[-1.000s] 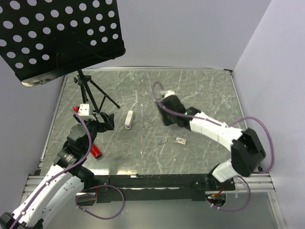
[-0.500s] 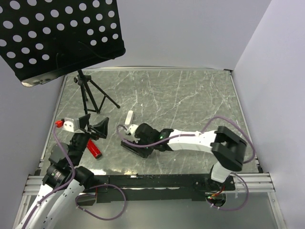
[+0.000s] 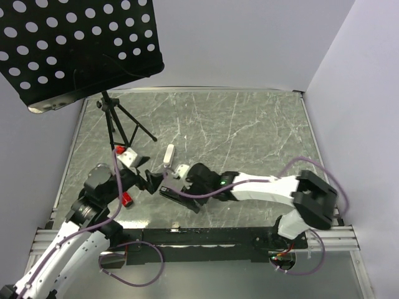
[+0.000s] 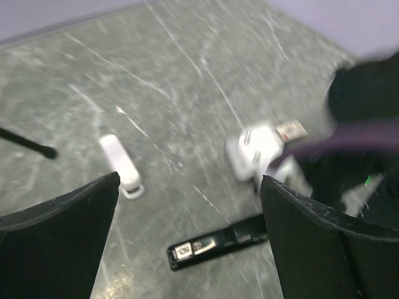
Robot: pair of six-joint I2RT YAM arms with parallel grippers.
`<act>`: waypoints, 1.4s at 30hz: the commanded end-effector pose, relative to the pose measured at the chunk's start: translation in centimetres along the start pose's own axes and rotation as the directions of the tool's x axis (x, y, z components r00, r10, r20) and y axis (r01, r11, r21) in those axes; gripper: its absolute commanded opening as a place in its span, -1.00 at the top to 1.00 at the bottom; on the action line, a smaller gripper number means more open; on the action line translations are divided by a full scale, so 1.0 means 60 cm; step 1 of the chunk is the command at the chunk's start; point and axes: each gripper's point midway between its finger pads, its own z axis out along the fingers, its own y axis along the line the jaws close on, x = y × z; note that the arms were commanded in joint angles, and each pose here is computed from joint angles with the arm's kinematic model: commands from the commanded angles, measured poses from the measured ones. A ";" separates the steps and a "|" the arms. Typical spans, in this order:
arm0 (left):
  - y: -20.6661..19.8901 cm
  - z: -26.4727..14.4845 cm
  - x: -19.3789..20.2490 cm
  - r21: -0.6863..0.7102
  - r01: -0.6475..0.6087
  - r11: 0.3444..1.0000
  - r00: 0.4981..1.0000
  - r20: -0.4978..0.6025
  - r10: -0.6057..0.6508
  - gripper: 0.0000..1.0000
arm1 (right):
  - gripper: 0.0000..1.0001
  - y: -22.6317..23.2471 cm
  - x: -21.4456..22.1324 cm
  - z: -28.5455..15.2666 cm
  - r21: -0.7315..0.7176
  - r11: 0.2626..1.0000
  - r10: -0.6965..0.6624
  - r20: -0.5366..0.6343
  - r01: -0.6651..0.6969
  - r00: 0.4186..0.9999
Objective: Load the staples into the stapler
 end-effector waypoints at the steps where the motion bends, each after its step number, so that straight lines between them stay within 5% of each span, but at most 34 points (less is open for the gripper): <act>1: -0.060 0.009 -0.009 0.240 -0.107 0.965 0.994 -0.002 0.111 -0.99 | -0.78 -0.031 -0.068 -0.089 0.050 0.992 0.101 0.243 -0.117 0.965; 5: -0.078 0.023 0.024 0.364 -0.148 0.920 0.978 -0.086 0.192 -0.99 | -0.86 -0.074 -0.042 -0.134 0.080 0.960 0.230 0.328 -0.269 0.916; 12: -0.118 0.039 0.068 0.538 -0.154 0.829 0.946 -0.161 0.280 -0.99 | -0.99 -0.138 -0.033 -0.247 0.049 0.861 0.365 0.633 -0.506 0.683; 18: -0.157 0.059 0.124 0.626 -0.224 0.747 0.871 -0.215 0.442 -0.99 | -0.99 -0.154 -0.003 -0.272 0.020 0.788 0.422 0.710 -0.615 0.564; 28: -0.173 0.090 0.184 0.706 -0.253 0.661 0.783 -0.252 0.569 -0.98 | -0.99 -0.140 -0.008 -0.277 -0.025 0.805 0.431 0.711 -0.593 0.556; 42: -0.168 0.105 0.276 0.784 -0.200 0.588 0.635 -0.353 0.687 -0.65 | -0.99 -0.146 -0.005 -0.270 -0.006 0.797 0.432 0.705 -0.604 0.563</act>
